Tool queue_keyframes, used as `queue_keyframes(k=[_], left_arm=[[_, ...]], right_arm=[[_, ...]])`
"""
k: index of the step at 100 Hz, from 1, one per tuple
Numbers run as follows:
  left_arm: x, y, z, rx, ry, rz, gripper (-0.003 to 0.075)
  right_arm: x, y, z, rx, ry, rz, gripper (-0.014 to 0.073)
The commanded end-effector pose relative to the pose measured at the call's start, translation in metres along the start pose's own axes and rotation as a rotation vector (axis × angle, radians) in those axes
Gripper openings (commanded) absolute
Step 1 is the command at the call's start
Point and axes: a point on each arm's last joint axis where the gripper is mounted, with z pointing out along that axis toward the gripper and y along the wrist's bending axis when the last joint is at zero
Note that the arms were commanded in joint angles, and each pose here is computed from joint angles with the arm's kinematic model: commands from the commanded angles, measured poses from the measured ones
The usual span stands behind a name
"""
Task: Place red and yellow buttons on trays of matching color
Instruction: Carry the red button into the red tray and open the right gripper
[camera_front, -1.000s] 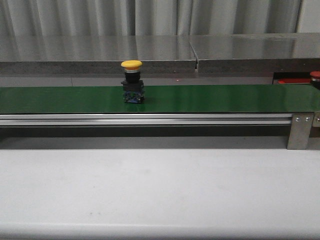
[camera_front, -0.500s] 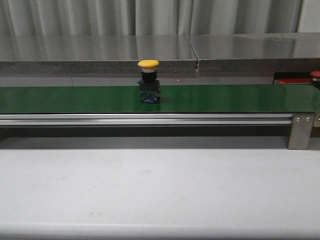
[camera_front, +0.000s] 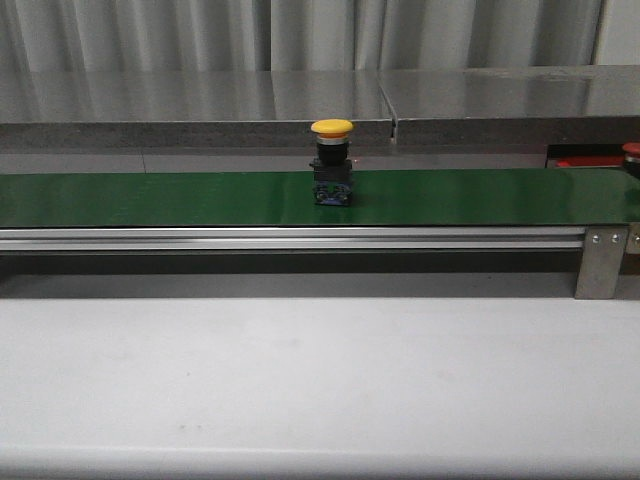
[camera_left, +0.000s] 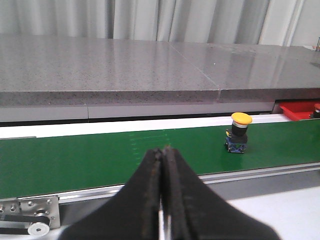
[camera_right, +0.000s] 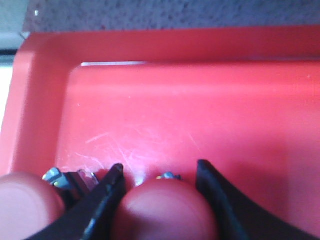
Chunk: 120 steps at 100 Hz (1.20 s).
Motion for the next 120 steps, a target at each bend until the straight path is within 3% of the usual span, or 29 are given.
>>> queue_keyframes(k=[1,7,24,31,85,120], left_arm=[[-0.013,0.002,-0.001,-0.024,-0.072,-0.017,-0.0019],[-0.013,0.002,-0.001,-0.024,-0.072,-0.017,-0.0019],[-0.013,0.002,-0.001,-0.024,-0.072,-0.017,-0.0019],[-0.013,0.002,-0.001,-0.024,-0.072,-0.017,-0.0019],[-0.013,0.002,-0.001,-0.024,-0.072,-0.017,-0.0019],[-0.013,0.002,-0.001,-0.024,-0.072,-0.017,-0.0019]], right_arm=[[-0.034,0.004,-0.04,0.024,-0.14,-0.014,0.0189],[-0.034,0.004,-0.041,0.024,-0.143,-0.013,0.0234],[-0.035,0.004,-0.045,0.008,-0.138,-0.001,0.0475],[-0.036,0.004,-0.048,0.007,-0.138,-0.002,0.0514],[-0.062,0.02,-0.102,0.009,-0.214,-0.044,0.0513],[-0.078,0.05,-0.171,-0.043,-0.218,-0.105,0.0512]])
